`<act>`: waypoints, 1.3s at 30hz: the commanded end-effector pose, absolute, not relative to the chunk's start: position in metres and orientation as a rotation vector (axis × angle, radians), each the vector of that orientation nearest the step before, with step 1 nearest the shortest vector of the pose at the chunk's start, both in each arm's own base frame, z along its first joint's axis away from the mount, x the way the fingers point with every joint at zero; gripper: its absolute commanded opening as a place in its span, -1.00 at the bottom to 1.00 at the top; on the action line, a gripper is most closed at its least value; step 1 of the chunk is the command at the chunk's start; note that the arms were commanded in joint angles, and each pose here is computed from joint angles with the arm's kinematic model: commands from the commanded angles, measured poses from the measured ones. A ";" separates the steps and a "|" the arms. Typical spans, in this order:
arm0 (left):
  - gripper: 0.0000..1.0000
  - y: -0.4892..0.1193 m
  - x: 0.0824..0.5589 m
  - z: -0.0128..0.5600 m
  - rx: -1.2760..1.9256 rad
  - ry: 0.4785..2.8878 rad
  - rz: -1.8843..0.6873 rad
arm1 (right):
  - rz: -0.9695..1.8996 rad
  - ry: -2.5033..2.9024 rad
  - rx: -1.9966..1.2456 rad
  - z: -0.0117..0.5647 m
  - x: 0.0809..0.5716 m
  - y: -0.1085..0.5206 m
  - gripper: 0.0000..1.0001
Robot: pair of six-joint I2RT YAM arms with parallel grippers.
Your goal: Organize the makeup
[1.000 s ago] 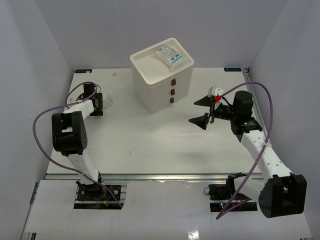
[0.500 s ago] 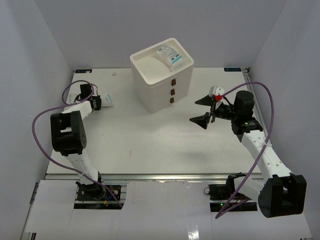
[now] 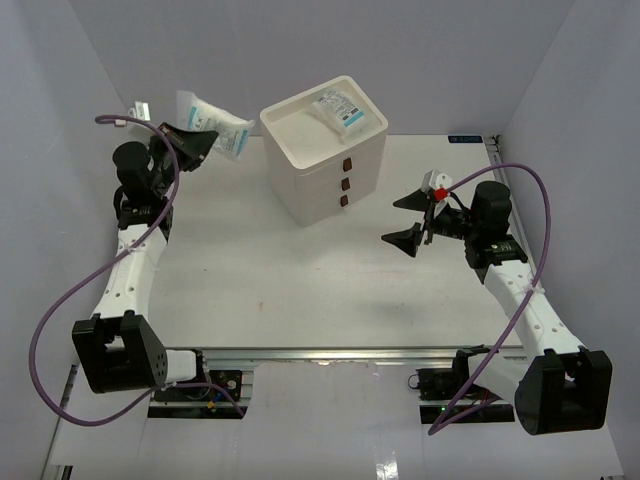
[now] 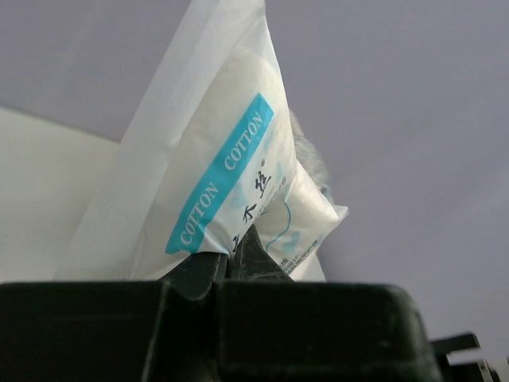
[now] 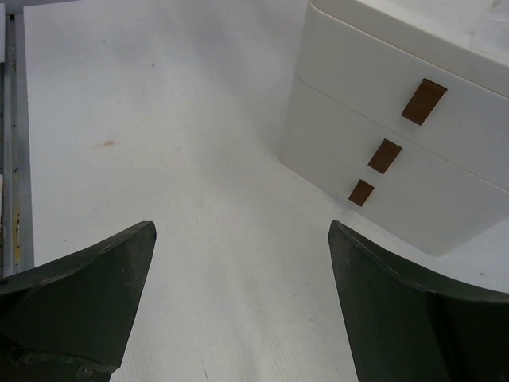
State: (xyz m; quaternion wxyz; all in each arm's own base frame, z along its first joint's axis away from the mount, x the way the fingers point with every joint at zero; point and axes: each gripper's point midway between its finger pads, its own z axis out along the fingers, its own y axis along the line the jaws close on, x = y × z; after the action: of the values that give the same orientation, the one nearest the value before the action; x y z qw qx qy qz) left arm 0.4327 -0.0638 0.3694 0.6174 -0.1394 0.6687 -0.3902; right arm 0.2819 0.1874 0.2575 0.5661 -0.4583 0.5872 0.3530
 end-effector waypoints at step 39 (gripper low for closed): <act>0.71 -0.198 0.413 0.429 0.248 1.585 -0.779 | 0.704 1.467 -0.895 0.264 0.306 0.137 0.80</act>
State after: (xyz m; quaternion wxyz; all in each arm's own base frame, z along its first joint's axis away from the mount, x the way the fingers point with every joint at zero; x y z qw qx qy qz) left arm 0.4847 -0.2243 0.3758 0.5480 0.0721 0.7522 -0.3586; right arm 0.2997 0.1535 0.2569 0.5817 -0.4114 0.6176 0.3330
